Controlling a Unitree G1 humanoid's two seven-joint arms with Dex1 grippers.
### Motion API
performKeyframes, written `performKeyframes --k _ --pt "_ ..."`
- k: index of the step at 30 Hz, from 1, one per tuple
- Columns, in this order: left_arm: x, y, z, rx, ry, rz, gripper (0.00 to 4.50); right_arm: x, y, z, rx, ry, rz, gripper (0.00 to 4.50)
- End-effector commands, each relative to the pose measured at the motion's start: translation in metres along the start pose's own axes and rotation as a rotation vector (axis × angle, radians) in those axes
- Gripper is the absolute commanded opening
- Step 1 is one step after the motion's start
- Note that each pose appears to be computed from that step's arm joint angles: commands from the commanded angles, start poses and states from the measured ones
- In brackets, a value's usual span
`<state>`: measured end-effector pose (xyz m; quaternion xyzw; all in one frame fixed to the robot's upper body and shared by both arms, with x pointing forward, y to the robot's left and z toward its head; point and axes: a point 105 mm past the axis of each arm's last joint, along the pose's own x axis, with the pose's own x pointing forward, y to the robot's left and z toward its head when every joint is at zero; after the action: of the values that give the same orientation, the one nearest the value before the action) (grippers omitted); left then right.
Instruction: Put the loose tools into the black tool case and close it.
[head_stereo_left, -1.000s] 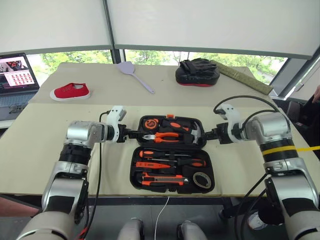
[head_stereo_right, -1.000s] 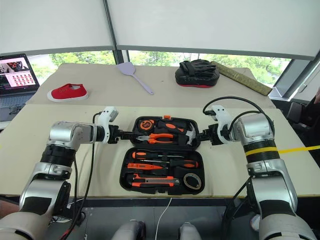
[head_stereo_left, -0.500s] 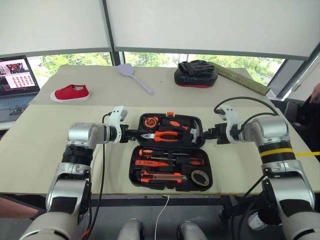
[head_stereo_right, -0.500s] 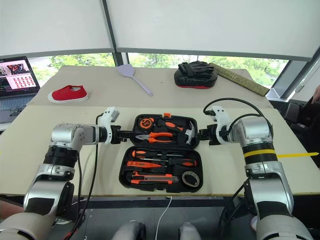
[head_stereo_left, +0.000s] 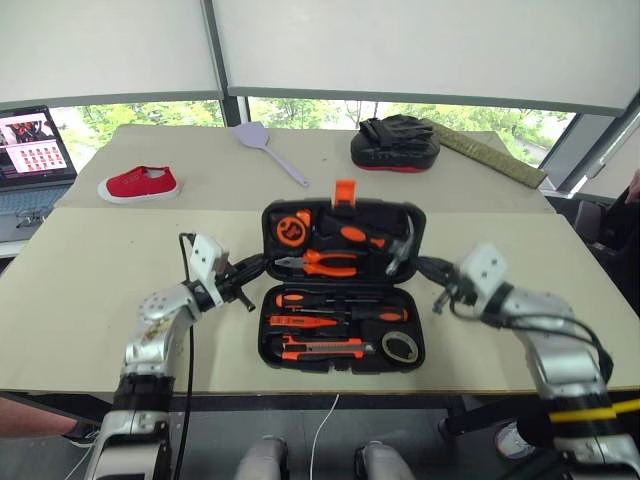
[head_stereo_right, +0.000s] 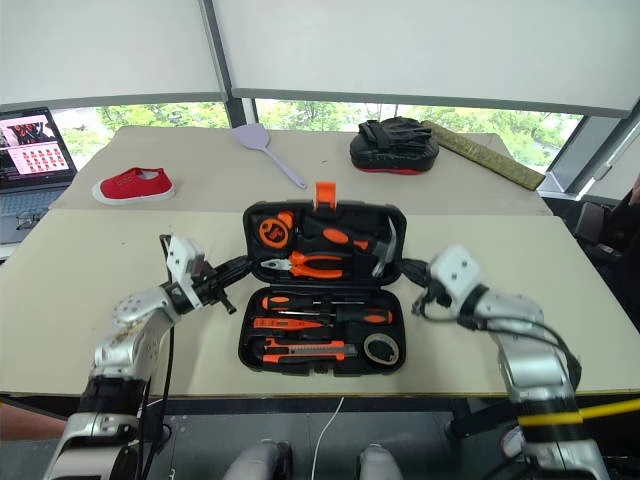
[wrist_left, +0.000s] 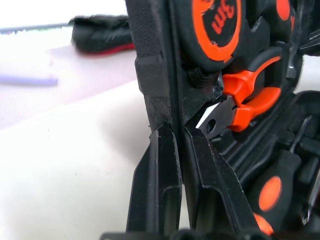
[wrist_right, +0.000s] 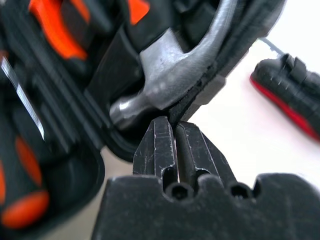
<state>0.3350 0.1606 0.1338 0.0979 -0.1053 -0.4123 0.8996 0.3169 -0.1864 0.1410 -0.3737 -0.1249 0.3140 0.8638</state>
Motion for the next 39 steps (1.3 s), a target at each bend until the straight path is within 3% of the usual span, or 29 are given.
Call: performKeyframes --k 1,3,5,7,11,13,15,16,18,22,26,32,39 --pt "-0.023 -0.012 -0.004 0.155 0.037 -0.081 0.03 -0.023 0.005 -0.013 -0.315 0.035 0.004 0.00" --pt "-0.033 -0.021 -0.013 0.187 0.066 -0.133 0.77 -0.029 0.019 -0.019 -0.369 0.026 0.011 0.00" --pt "-0.040 -0.023 -0.016 0.206 0.078 -0.151 1.28 -0.035 0.034 -0.028 -0.367 0.030 0.042 0.78" --pt "-0.049 -0.019 -0.020 0.219 0.103 -0.134 1.95 -0.042 0.040 -0.038 -0.366 0.062 0.058 1.28" --pt "-0.071 0.008 -0.021 0.179 0.173 -0.029 3.41 -0.063 0.022 -0.044 -0.355 0.119 -0.004 2.66" --pt "-0.075 0.021 -0.017 0.136 0.181 0.016 3.41 -0.073 0.015 -0.042 -0.267 0.131 -0.019 2.66" --pt "-0.070 0.030 -0.012 0.085 0.174 0.017 3.50 -0.083 0.013 -0.034 -0.117 0.121 -0.012 2.20" --pt "-0.066 0.033 -0.010 0.071 0.174 0.008 3.50 -0.087 0.014 -0.032 -0.028 0.126 -0.009 1.98" --pt "-0.054 0.037 -0.009 0.061 0.193 -0.015 2.98 -0.092 0.017 -0.019 0.167 0.113 0.028 1.24" --pt "-0.023 0.039 0.000 0.070 0.198 -0.102 1.63 -0.097 0.049 0.007 0.377 0.123 0.273 0.00" --pt "0.005 0.035 0.005 0.086 0.220 -0.196 0.13 -0.094 0.082 0.025 0.438 0.155 0.470 0.00" --pt "0.033 0.016 -0.021 0.102 0.374 -0.343 0.05 -0.065 0.108 0.026 0.420 0.213 0.574 0.00" --pt "0.040 0.010 -0.021 0.081 0.395 -0.366 0.05 -0.012 0.076 0.036 0.371 0.093 0.381 0.00"
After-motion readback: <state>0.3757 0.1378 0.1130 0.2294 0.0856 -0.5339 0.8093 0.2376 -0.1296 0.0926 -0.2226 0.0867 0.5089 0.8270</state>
